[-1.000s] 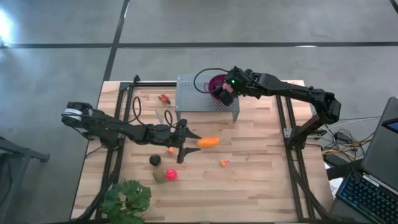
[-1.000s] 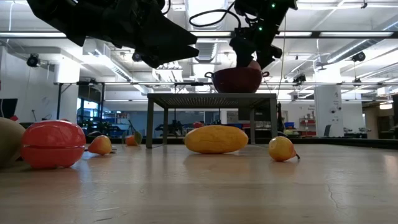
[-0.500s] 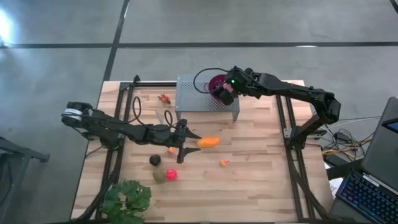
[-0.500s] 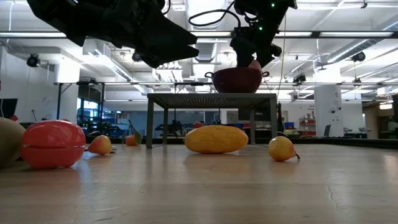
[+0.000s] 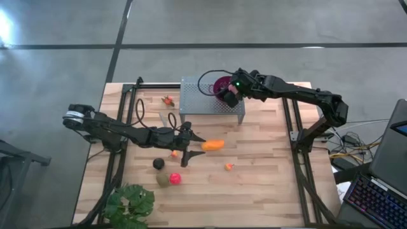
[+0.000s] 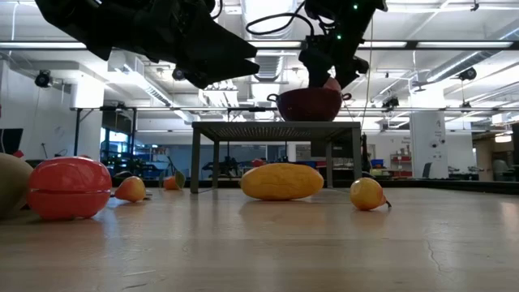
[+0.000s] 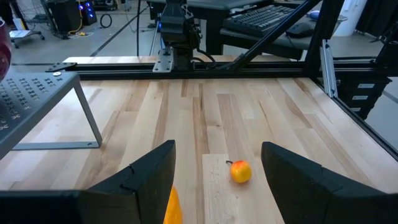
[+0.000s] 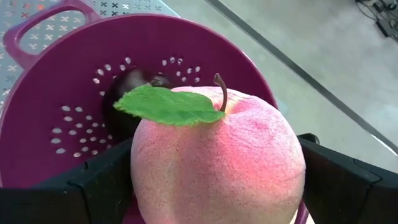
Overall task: Pick & Place Fruit
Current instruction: Put the peach into the purple bowl on the shelf
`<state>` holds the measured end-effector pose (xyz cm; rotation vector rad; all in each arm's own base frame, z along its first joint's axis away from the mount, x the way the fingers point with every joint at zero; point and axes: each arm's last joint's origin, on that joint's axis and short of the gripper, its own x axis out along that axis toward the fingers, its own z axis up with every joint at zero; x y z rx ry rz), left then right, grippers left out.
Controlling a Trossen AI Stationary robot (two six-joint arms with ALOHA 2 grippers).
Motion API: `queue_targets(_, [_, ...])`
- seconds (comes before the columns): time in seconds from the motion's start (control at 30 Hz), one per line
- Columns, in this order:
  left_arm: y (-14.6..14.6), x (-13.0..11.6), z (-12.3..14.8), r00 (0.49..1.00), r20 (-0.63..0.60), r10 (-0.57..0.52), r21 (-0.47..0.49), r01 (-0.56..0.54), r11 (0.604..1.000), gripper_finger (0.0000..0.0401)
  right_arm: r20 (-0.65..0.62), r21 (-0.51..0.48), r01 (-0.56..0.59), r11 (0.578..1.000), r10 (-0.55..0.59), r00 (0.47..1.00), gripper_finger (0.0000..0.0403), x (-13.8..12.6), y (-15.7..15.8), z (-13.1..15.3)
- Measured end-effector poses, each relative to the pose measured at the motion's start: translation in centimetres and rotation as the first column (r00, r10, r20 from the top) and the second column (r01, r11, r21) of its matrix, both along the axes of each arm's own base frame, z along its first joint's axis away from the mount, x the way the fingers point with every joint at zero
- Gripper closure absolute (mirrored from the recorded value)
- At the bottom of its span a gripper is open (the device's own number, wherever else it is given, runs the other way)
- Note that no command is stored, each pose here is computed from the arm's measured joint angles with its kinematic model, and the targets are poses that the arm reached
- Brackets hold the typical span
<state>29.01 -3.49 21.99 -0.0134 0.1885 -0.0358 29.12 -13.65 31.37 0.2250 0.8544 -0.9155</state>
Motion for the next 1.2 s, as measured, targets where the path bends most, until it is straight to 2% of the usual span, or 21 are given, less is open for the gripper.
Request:
queue_targets(0.27, [0.00,0.00,0.00,1.000,0.000,0.000,0.001,0.000,1.000,0.0158,-0.011,-0.015,0.021,1.000,-0.021,1.000,0.0032,-0.10,-0.02,-0.02])
queue_targets(0.47, [0.00,0.00,0.00,1.000,0.000,0.000,0.001,0.000,1.000,0.0158,-0.044,-0.040,-0.060,0.997,0.058,0.997,0.0032,0.25,0.40,0.07])
queue_targets(0.67, [0.00,0.00,0.00,1.000,0.000,0.000,0.001,0.000,1.000,0.0158,0.001,-0.049,-0.061,0.997,0.061,0.998,0.0032,0.63,0.52,0.29])
queue_targets(1.2, [-0.01,0.00,0.00,1.000,0.000,0.000,0.001,0.000,1.000,0.0158,-0.019,-0.057,-0.075,0.996,0.074,0.997,0.0032,0.59,0.55,0.27])
